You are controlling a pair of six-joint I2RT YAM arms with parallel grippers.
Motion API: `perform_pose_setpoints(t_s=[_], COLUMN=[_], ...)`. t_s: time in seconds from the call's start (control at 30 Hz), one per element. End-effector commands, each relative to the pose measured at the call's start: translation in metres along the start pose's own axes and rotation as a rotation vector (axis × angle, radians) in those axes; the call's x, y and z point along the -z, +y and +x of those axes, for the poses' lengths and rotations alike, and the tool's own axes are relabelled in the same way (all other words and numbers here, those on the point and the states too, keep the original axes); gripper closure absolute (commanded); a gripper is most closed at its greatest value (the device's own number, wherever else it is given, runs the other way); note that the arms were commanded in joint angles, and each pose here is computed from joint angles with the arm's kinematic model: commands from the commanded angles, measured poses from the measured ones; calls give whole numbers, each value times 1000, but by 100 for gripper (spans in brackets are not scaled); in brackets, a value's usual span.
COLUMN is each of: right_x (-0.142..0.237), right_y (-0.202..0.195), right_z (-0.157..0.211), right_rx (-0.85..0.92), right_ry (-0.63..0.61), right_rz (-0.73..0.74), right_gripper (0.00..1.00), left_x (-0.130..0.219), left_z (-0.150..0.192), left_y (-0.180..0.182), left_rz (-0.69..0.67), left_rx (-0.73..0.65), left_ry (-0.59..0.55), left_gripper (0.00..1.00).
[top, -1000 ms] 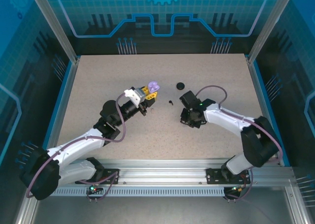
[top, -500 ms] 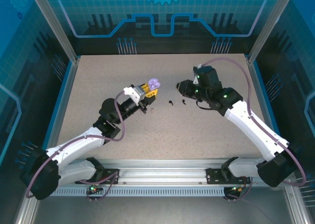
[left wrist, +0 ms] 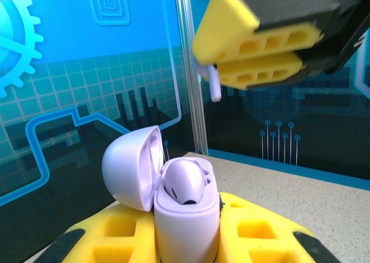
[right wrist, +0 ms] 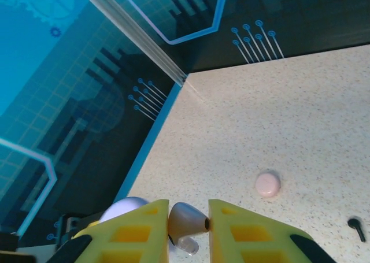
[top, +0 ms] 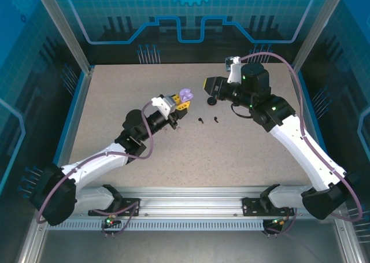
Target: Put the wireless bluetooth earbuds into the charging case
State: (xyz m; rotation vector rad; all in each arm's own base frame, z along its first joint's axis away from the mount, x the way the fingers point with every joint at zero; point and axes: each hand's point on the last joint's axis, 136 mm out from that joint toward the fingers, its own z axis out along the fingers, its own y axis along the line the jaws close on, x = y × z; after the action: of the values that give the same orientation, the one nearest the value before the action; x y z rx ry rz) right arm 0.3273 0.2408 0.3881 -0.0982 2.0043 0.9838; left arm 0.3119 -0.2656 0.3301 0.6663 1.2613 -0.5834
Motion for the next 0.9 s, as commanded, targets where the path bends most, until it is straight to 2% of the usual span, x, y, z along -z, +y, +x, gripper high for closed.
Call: perform_pose_setpoints(t_s=[0.0, 0.23, 0.87], right_x=[7, 2, -16], right_y=[26, 42, 33], right_z=[-9, 7, 36], right_rx=[62, 155, 135], right_ry=[-38, -24, 47], right_rz=[-117, -187, -196], right_gripper=[78, 78, 79], left_x=[-7, -12, -16], left_z=[-21, -20, -24], left_y=[-4, -6, -9], left_rz=[26, 35, 40], left_rx=[-11, -5, -17], left_ry=[-64, -60, -62], left_gripper=[100, 100, 100])
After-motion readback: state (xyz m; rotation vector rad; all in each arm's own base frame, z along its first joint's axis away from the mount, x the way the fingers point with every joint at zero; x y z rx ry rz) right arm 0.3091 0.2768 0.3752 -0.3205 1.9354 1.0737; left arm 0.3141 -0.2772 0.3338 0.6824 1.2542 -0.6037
